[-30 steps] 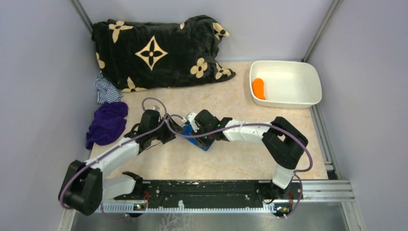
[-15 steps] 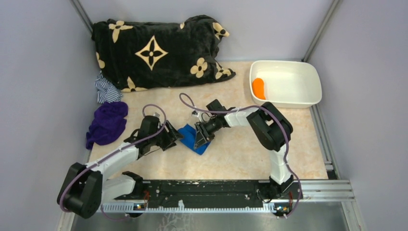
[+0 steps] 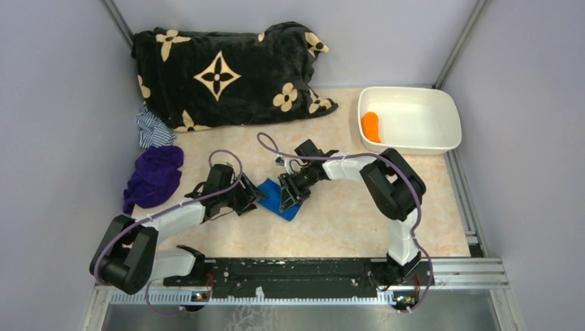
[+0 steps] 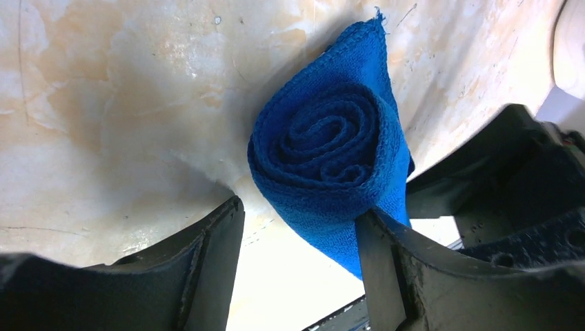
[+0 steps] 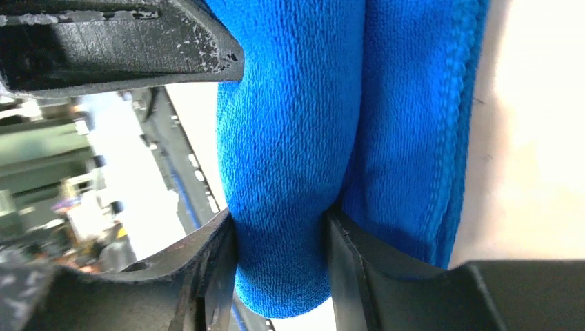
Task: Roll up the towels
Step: Roll the towel at the center of the board.
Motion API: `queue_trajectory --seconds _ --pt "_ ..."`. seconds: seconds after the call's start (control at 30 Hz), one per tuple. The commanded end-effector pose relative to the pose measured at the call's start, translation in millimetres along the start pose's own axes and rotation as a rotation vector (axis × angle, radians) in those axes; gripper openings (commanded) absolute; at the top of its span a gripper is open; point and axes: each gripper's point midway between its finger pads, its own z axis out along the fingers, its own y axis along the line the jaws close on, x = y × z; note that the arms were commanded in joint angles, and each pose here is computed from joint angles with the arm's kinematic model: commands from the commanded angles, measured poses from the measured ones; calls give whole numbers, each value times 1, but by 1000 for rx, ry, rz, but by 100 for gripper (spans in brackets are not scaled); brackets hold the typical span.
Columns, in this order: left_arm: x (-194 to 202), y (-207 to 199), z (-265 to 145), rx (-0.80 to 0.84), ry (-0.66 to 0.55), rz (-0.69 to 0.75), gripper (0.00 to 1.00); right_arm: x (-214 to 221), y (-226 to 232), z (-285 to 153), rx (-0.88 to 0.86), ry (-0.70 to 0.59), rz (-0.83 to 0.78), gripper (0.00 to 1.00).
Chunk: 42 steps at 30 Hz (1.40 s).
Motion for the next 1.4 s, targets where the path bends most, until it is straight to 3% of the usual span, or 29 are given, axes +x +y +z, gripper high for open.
queue_trajectory --seconds 0.0,0.17,0.4,0.67,1.03,1.37 --pt "6 36 2 -137 -11 -20 65 1 -21 -33 354 -33 -128 49" --pt "5 36 2 -146 -7 -9 65 -19 -3 -65 595 -121 -314 53" --pt "6 38 3 -151 -4 -9 65 -40 38 -71 833 -227 -618 56" --pt "6 38 4 -156 6 -7 65 -28 53 -31 880 -143 -874 58" --pt "5 36 5 -151 12 5 65 -9 -24 0 1024 24 -851 58" --pt "-3 28 7 -135 13 37 67 7 -58 -5 962 111 -728 52"
